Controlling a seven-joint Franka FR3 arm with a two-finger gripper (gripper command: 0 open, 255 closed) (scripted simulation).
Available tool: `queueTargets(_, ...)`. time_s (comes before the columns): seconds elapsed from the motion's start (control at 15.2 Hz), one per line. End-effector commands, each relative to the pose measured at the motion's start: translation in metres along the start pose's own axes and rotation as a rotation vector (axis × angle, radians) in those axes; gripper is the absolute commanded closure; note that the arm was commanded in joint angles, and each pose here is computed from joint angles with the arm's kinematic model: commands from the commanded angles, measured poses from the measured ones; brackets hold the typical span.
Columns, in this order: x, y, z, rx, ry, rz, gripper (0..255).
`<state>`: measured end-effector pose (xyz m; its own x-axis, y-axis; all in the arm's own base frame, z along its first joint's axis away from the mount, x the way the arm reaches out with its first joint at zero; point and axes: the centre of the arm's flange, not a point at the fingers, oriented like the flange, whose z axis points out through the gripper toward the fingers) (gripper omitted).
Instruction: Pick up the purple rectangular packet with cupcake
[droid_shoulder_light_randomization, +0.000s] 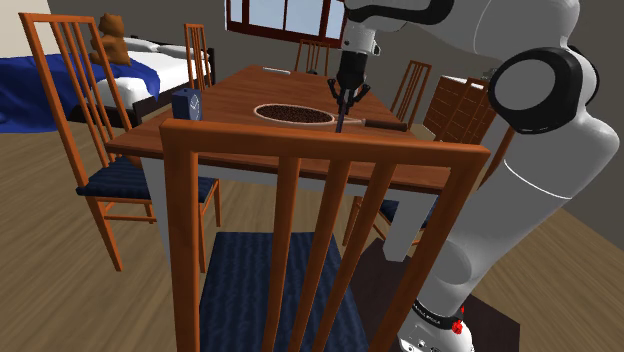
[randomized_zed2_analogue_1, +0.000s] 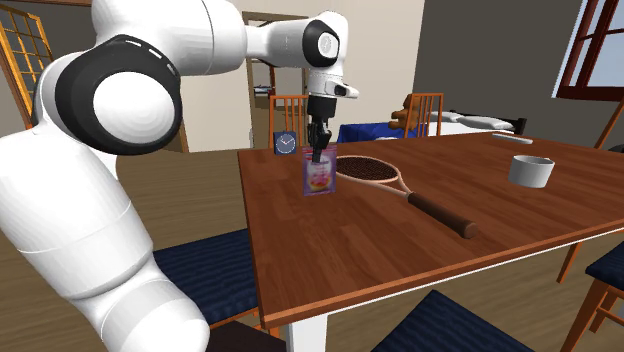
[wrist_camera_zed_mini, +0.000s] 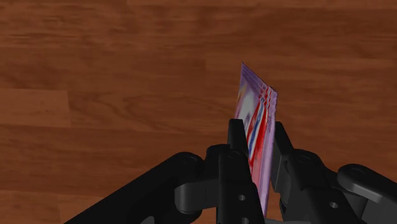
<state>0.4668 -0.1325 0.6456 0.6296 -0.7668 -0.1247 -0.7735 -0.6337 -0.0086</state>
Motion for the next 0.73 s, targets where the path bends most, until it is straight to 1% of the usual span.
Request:
queueTargets(0.0,0.000,0.000,0.001,0.000,0.000,0.000,255)
queueTargets(0.66,-0.006,0.000,-0.052,0.000,0.000,0.000,255)
